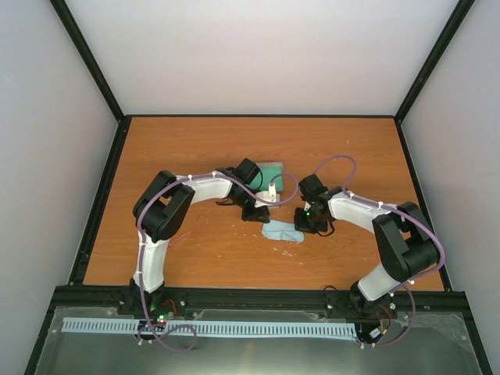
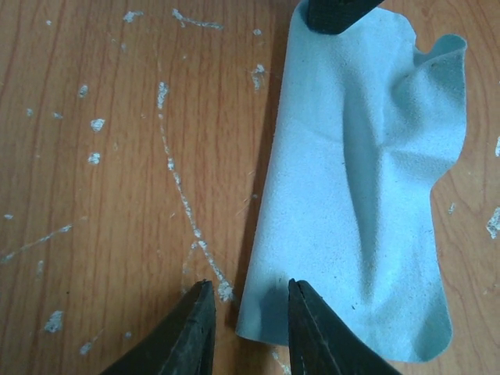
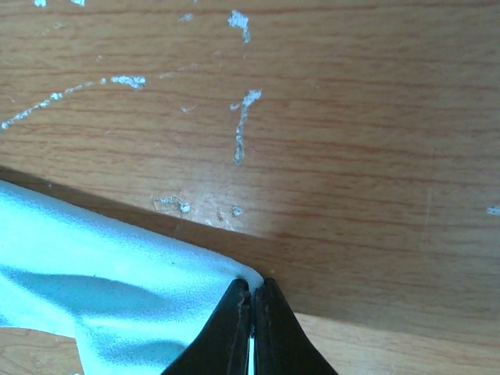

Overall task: Organize the sunglasses
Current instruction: Pick up the glasses cleaning cloth from the center of the board.

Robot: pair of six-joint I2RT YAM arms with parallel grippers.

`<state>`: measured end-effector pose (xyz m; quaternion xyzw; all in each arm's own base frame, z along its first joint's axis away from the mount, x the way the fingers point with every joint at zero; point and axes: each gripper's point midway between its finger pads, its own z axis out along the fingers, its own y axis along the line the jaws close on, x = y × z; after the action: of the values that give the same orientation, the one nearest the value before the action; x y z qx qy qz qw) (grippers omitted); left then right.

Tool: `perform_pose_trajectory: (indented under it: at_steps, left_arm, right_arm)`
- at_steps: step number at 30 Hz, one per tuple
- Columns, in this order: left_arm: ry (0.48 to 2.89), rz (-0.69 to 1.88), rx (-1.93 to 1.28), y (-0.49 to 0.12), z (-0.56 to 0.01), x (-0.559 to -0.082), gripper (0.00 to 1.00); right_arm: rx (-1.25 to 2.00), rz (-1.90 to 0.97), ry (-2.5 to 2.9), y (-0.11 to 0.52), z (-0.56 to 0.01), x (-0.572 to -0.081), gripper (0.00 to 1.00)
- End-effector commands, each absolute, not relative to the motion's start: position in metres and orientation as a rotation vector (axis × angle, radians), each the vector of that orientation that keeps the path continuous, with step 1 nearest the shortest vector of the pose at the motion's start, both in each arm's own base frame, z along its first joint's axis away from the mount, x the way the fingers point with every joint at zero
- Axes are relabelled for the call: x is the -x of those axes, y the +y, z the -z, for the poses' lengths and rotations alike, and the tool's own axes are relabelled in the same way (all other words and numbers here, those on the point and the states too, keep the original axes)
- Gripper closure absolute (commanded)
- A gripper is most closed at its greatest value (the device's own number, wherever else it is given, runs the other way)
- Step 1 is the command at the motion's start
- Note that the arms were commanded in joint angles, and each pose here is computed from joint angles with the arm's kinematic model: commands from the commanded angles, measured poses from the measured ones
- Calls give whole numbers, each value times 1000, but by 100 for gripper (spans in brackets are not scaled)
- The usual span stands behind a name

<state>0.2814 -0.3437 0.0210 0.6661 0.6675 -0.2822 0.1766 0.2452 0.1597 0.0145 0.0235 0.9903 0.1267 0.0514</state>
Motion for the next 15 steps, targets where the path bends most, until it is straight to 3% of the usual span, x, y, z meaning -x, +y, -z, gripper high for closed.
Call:
perform_pose_trajectory:
  at_steps: [1, 15]
  left_arm:
    - [1875, 819, -1925, -345, -16, -271, 72]
    - [1890, 773, -1945, -340, -6, -268, 99]
  right_arm:
    - [-78, -396, 2997, 160, -16, -250, 97]
    - [-75, -394, 2994, 158, -16, -247, 97]
